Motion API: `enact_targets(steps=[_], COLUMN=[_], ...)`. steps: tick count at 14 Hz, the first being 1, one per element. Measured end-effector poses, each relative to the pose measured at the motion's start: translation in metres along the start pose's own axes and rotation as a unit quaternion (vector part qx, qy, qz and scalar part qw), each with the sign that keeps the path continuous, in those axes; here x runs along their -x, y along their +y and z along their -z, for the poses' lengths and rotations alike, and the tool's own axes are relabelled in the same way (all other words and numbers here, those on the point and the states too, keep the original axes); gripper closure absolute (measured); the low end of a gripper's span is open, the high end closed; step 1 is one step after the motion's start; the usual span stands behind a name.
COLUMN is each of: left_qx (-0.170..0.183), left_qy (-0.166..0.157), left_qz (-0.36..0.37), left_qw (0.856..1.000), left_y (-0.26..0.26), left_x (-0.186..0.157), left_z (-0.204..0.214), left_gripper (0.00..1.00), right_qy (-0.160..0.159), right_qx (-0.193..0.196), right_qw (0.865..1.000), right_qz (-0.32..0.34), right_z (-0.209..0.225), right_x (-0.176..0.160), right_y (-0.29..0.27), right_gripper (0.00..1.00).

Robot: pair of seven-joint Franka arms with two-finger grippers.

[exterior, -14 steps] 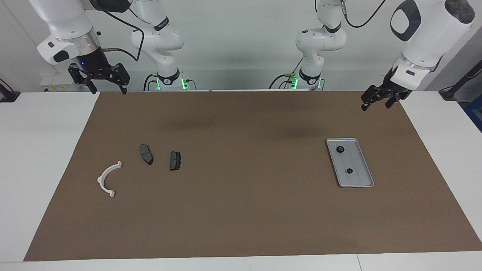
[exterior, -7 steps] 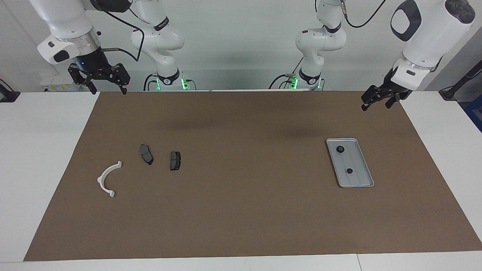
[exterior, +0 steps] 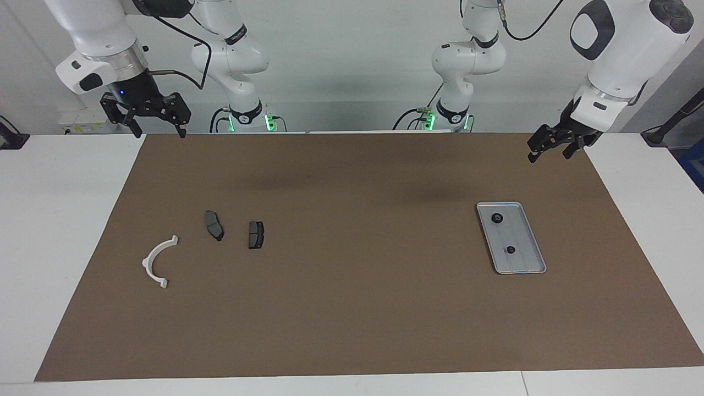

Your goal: Place bearing gear from tray to pile

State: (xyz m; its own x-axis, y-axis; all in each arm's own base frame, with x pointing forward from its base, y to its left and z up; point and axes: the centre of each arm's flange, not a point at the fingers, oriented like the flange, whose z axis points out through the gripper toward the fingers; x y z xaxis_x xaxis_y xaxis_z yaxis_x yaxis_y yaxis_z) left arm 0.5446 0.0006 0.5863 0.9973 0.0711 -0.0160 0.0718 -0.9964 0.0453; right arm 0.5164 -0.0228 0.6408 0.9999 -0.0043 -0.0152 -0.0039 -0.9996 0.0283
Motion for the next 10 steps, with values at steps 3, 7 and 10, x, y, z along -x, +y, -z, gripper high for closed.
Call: enact_targets(steps=[3,7,10], left_qx=[-0.002,-0.003,-0.008], left_qy=[-0.001,0.003,0.004], left_qz=[0.001,0.004,0.003], left_qw=[1.000,1.000,1.000], left_y=[-0.001,-0.005,-0.007], left_x=[-0.001,0.000,0.004], left_z=[-0.030,-0.095,-0.142], left_gripper=[0.00,0.00,0.00], right_qy=[0.000,0.000,0.000], right_qx=[0.000,0.000,0.000], right_qw=[1.000,1.000,1.000], right_qz=[-0.001,-0.001,-0.003], right_z=[0.000,0.000,0.000], right_x=[0.000,0.000,0.000], right_y=[0.001,0.000,0.001], right_gripper=[0.00,0.00,0.00])
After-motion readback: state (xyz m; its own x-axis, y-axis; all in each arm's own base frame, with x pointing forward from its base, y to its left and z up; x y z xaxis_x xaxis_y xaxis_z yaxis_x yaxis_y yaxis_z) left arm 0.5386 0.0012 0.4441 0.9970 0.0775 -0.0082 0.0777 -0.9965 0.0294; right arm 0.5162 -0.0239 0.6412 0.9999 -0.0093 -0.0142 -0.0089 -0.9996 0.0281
